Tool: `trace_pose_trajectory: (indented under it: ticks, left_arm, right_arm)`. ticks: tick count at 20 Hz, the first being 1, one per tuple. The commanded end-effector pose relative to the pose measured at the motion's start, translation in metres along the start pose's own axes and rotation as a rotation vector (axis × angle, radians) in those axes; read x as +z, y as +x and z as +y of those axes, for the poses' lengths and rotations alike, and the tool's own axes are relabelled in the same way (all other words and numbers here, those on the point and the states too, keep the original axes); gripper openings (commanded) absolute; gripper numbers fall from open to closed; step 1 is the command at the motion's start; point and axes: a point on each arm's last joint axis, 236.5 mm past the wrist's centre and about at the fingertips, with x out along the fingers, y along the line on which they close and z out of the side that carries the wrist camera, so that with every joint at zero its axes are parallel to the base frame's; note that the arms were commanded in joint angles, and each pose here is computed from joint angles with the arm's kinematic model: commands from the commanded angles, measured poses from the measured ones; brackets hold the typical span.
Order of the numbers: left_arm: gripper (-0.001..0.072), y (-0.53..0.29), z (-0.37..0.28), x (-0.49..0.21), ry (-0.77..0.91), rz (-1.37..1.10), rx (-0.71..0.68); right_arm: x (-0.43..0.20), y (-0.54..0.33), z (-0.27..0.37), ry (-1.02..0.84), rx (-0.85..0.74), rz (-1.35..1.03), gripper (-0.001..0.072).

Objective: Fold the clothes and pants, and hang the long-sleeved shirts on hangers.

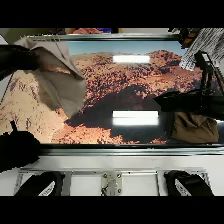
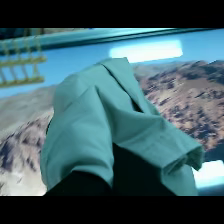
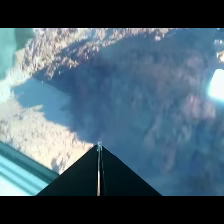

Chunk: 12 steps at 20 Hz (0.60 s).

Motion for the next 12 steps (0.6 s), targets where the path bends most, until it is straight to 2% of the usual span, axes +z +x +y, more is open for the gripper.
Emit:
trace_pose_trajectory:
  ticks: [1, 6, 9, 12]
  left_arm:
    - [0.0009, -0.054, -0.064, 0.032, 0.022, -0.116, -0.196]
    - [0.0009, -0.019, -0.147, -0.016, -0.024, 0.087, -0.354]
    - [0.0008, 0.022, -0.225, -0.058, 0.021, 0.192, -0.448]
    - [0.0009, 0.054, -0.310, -0.091, 0.047, 0.195, -0.558]
  right_arm:
    - [0.040, -0.011, -0.001, 0.005, -0.012, -0.167, 0.0025]
    - [0.093, -0.057, -0.037, 0.029, -0.137, -0.429, 0.0025]
    - [0.099, -0.080, -0.069, 0.075, -0.227, -0.480, 0.0025]
    - [0.095, -0.090, -0.090, 0.111, -0.281, -0.479, 0.0025]
